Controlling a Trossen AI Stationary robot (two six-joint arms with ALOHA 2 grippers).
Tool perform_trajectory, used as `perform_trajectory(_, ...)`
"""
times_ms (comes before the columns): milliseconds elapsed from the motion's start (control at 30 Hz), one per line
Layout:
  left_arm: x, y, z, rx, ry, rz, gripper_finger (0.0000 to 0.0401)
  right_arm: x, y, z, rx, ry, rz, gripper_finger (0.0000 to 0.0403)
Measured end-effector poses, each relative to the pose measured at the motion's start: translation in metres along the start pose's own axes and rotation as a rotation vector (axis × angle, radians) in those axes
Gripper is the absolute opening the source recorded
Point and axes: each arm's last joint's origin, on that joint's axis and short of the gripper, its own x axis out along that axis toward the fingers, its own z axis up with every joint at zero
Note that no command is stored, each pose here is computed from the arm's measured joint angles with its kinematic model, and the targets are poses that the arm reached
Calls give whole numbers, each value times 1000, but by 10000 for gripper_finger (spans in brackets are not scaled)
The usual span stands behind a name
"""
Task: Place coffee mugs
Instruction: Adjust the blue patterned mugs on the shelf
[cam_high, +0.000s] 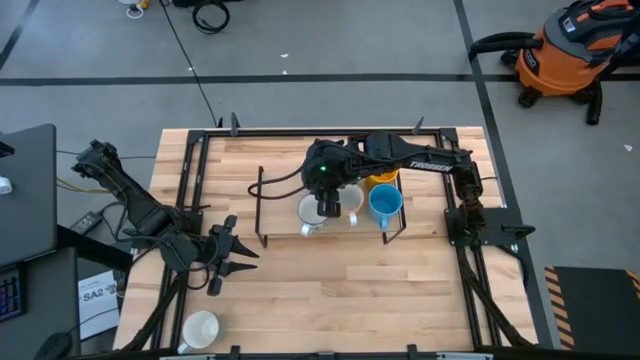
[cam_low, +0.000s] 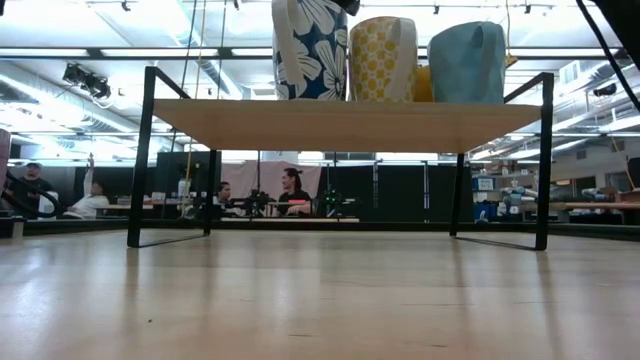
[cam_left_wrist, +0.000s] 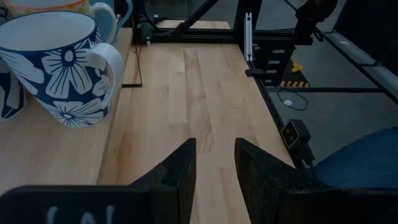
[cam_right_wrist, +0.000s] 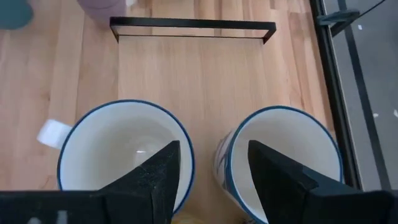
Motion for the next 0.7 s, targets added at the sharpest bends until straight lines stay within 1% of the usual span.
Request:
perform_trajectory(133,0,0,0,0,0,0,117,0,0,0,13,0,-6,218)
perform_trajectory(267,0,0,0,-1,0,0,117,0,-3,-1,88,8,-10,245)
perform_trajectory(433,0,0,0,-1,0,0,117,1,-7,-3,103,28,-17,272)
perform_trajectory(533,0,0,0,-1,0,0,117,1,-8,-3,106,29,-1,279)
perform_trajectory(633,0,0,0,-1,0,0,117,1,-7,-3,103,29,42,280)
perform_trajectory(700,0,0,0,-1,0,1,117,1,-7,-3,90,29,44,279)
